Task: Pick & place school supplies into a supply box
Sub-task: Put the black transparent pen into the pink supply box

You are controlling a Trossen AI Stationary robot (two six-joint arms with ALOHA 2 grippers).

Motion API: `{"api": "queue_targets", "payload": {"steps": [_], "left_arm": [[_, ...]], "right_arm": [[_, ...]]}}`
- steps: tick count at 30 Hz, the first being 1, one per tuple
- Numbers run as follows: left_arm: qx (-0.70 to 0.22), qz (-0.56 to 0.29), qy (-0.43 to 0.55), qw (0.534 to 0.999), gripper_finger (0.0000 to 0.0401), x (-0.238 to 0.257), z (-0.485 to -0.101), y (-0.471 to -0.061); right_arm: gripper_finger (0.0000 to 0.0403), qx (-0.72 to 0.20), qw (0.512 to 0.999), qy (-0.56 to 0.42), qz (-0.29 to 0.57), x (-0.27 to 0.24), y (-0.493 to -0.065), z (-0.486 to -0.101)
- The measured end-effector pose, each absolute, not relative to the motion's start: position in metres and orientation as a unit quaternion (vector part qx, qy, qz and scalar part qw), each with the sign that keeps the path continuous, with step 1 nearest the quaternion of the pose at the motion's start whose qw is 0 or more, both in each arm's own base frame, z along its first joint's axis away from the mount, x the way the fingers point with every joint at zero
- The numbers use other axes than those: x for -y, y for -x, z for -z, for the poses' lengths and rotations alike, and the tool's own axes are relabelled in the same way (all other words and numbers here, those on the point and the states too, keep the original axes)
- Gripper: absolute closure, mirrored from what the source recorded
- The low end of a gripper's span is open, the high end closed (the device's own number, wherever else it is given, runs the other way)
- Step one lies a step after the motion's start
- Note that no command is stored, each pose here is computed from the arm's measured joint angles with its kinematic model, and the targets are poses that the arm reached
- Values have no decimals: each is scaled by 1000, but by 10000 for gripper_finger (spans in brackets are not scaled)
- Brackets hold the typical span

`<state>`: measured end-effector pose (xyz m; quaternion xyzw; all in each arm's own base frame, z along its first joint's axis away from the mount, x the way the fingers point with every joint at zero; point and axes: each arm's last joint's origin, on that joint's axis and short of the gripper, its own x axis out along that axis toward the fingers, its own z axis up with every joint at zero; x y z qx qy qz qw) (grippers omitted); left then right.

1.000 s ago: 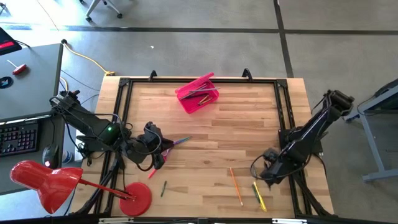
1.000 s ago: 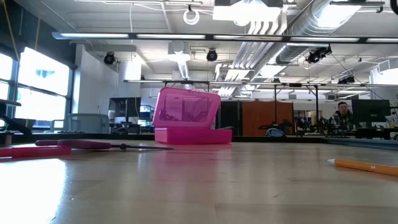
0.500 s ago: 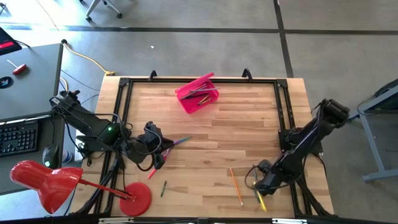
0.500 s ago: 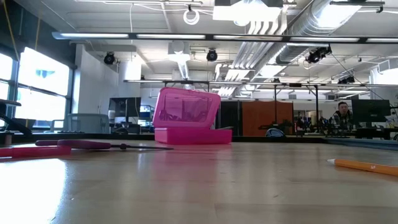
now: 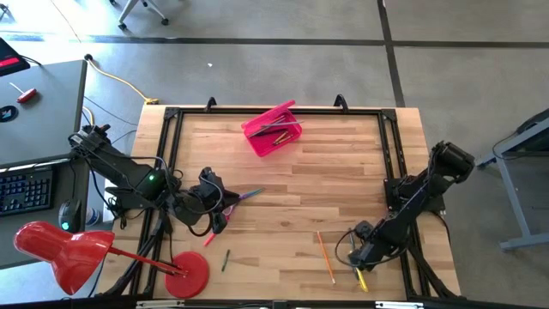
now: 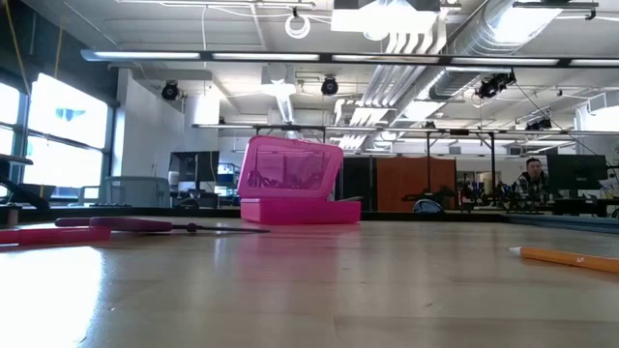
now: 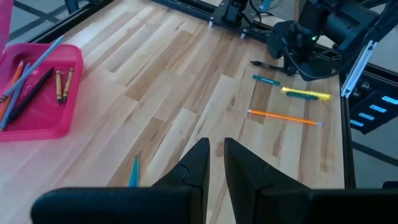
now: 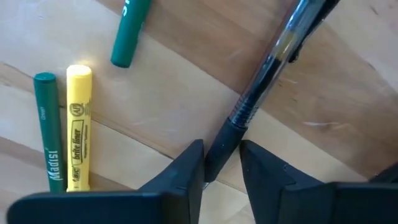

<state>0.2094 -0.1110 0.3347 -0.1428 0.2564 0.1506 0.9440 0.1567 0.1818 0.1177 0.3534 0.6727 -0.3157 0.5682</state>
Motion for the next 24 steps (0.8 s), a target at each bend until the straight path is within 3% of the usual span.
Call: {"api": "queue_targets", "payload": {"steps": [6, 8, 15, 20, 24], "left_arm": [[-257, -150, 144, 944, 320, 111, -335, -209], [-256, -153, 157, 941, 320, 111, -335, -209], [-267, -144, 192, 933, 320, 112, -333, -209], [-266, -144, 172, 938, 320, 112, -334, -209], [-262, -148, 165, 939, 320, 111, -334, -209]], "right_arm": [[388, -667, 580, -364, 292, -176, -157, -131], [392, -656, 596, -368, 282, -172, -157, -138], [387, -549, 702, -375, 254, -142, -171, -173], [394, -419, 825, -281, 256, -98, -193, -199], [384, -344, 891, -207, 210, -58, -228, -217]]}}
